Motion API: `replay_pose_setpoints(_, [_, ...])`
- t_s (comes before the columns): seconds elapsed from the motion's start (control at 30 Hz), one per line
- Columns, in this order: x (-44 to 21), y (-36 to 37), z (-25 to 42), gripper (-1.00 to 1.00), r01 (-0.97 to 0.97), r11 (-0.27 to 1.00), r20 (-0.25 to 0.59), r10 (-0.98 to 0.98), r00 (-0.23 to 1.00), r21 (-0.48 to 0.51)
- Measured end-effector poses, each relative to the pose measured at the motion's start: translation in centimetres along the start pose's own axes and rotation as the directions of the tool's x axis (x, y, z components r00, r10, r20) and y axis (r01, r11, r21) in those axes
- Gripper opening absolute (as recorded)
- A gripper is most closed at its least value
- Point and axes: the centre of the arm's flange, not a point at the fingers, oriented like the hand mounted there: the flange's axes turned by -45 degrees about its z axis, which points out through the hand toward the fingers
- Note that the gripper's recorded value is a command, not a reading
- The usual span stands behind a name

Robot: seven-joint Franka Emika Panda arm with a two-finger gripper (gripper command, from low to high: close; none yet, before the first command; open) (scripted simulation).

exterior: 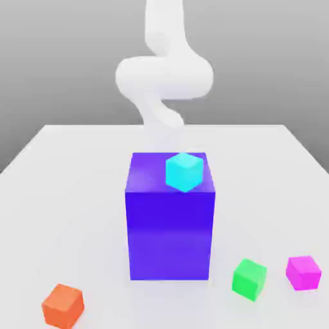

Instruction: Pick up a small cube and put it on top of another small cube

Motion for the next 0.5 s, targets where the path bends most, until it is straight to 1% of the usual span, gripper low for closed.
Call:
replay_pose_setpoints(0.1, [-0.3,-2.8,6.2,0.00,0.159,0.984,0.073,-0.165,0.984,0.082])
replay_pose_setpoints(0.23, [-2.1,-7.2,13.7,0.00,0.348,0.916,0.136,-0.378,0.916,0.198])
replay_pose_setpoints(0.37, [-5.3,-12.2,20.4,0.00,0.512,0.798,0.164,-0.578,0.799,0.318])
replay_pose_setpoints(0.5, [-10.0,-17.2,26.3,0.00,0.640,0.636,0.157,-0.752,0.640,0.431])
